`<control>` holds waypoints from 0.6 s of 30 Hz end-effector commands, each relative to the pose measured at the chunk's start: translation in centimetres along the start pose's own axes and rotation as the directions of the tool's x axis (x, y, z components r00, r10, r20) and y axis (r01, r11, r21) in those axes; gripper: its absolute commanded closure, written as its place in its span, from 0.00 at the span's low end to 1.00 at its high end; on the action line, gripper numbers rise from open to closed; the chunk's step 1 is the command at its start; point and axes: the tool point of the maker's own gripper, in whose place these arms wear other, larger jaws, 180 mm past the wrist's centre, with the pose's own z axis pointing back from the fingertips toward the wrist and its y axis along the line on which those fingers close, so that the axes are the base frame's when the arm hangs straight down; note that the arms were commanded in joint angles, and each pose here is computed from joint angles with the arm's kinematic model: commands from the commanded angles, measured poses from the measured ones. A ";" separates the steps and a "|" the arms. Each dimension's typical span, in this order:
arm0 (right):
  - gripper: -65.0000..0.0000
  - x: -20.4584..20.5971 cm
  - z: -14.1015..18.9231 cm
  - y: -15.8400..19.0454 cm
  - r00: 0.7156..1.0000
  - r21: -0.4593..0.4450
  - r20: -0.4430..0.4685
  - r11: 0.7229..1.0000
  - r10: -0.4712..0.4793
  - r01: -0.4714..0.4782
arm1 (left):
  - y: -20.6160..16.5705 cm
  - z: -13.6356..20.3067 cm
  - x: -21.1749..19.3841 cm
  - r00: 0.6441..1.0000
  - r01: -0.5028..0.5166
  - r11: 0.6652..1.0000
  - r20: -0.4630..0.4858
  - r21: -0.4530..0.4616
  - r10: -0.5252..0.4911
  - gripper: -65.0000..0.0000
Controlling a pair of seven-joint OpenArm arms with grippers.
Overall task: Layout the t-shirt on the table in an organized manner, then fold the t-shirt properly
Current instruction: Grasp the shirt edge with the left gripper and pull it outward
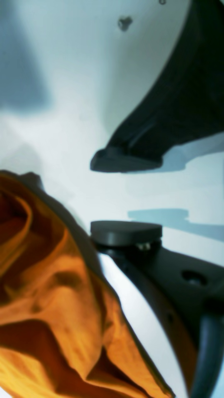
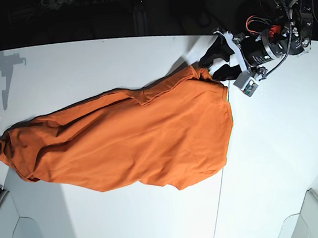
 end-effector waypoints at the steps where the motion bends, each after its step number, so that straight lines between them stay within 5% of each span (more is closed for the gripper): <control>1: 0.61 2.1 0.6 -0.4 0.998 -0.004 0.054 1.000 0.015 -0.014 | -0.7 0.0 1.1 0.999 0.029 0.999 0.032 -0.022 -0.028 0.44; 18: 0.61 0.9 0.0 -1.0 0.999 -0.005 0.031 1.000 -0.026 0.026 | -1.5 -2.2 3.5 0.980 0.193 0.981 0.059 -0.015 -0.191 0.44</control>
